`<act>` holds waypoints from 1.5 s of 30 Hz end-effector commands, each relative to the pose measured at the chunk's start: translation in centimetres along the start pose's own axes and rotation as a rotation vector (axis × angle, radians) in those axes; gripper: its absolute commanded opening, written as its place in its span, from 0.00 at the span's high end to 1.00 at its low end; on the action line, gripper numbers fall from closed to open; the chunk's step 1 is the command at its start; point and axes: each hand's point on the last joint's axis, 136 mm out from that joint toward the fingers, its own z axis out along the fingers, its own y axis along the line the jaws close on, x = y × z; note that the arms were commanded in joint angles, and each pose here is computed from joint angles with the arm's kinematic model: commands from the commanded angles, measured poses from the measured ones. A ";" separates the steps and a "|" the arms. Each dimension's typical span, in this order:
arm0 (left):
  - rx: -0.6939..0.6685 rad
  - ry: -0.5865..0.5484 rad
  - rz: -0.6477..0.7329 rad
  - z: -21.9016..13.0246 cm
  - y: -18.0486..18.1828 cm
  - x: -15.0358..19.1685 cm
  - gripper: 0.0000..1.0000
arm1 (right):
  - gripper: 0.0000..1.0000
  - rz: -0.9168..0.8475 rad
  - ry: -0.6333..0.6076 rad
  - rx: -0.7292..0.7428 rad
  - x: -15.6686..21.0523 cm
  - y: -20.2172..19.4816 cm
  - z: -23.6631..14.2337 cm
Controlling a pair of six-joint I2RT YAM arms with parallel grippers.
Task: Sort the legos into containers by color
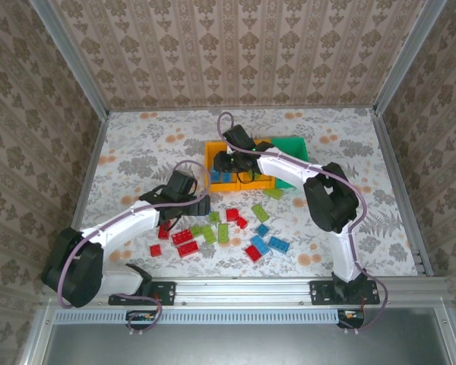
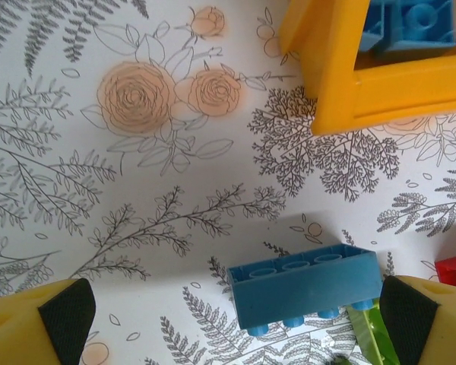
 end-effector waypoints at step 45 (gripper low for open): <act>-0.025 0.174 -0.091 3.8 -3.2 1.8 0.14 | 0.15 -0.065 -0.183 0.156 2.2 -5.4 -13.5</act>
